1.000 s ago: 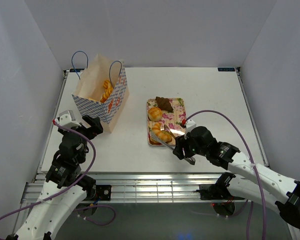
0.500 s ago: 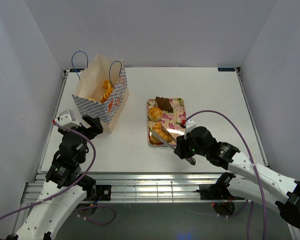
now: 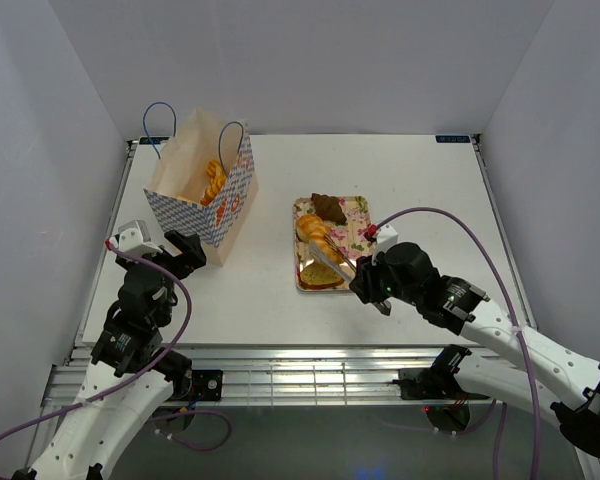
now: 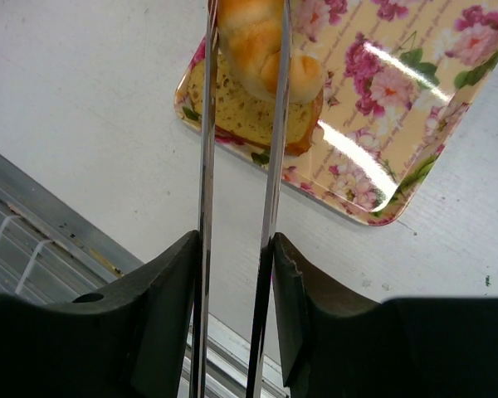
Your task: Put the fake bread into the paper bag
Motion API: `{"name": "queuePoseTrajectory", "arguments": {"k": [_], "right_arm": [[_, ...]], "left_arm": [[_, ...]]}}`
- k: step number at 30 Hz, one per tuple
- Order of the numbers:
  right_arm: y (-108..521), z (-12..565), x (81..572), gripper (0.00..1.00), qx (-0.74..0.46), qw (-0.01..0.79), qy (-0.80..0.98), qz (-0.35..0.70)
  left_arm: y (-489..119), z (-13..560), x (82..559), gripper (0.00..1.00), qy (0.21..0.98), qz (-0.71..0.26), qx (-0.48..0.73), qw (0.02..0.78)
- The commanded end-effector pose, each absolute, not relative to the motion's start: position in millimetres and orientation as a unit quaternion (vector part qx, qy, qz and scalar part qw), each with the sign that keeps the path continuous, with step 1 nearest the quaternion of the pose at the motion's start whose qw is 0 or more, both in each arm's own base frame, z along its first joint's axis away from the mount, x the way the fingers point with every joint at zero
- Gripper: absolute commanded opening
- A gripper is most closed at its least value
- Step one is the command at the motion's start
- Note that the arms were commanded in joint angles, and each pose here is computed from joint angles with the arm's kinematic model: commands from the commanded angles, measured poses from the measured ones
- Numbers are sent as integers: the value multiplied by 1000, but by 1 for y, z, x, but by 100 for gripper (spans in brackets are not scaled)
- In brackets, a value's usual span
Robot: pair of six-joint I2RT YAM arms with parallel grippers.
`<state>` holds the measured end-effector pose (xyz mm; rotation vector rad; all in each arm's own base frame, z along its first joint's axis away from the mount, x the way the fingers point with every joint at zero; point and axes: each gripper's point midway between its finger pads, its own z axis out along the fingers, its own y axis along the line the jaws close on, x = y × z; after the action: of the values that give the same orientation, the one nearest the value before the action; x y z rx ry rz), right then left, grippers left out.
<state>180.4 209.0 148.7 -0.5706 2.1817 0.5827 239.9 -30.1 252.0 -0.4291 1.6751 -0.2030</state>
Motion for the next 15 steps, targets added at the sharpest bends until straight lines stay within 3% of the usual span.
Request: {"name": "queuePoseTrajectory", "arguments": {"k": [1, 15], "right_arm": [[212, 192, 200, 43, -208, 457, 833, 230], [246, 316, 254, 42, -165, 600, 737, 263]], "left_arm": [[-31, 254, 241, 98, 733, -89, -187, 648], [-31, 253, 242, 98, 735, -87, -187, 646]]}}
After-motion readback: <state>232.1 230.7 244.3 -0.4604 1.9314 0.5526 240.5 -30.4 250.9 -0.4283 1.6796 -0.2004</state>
